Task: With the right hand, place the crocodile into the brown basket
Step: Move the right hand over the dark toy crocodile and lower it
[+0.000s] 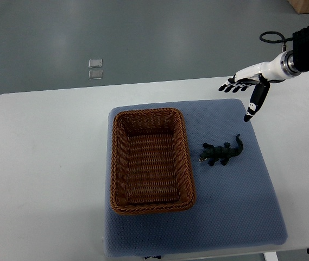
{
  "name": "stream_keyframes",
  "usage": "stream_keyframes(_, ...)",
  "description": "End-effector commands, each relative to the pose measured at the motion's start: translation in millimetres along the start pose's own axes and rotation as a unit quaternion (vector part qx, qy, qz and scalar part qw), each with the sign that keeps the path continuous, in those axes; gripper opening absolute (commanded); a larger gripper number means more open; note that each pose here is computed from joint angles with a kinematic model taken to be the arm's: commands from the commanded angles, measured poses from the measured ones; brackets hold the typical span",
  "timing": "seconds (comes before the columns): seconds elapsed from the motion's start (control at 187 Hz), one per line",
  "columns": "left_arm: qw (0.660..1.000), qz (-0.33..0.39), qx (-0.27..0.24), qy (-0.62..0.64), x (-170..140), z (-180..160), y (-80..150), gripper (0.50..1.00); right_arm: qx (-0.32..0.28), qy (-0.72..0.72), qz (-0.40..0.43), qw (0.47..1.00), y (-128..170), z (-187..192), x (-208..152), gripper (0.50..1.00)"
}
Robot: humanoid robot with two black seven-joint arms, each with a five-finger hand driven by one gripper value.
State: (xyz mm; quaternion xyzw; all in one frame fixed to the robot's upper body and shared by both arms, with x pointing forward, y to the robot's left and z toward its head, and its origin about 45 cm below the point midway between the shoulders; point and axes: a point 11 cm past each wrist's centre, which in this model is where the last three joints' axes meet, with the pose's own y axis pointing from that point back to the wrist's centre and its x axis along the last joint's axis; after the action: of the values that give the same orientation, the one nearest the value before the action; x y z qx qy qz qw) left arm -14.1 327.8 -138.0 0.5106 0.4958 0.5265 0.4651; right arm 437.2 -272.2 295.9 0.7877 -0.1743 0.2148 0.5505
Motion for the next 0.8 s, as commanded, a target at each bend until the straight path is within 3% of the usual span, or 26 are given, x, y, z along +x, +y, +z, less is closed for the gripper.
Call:
stream_keyframes(0.0, 1.000, -0.001, 0.000, -0.001, -1, 0, 0, 1.000, -0.002, 0.022, -0.006, 1.000, -2, -7, -6, 0.981)
stream_keyframes(0.796, 1.000, -0.002, 0.001, -0.001, -1, 0, 0, 1.000, 0.036, 0.058, -0.033, 0.997, -37, -42, -44, 0.964)
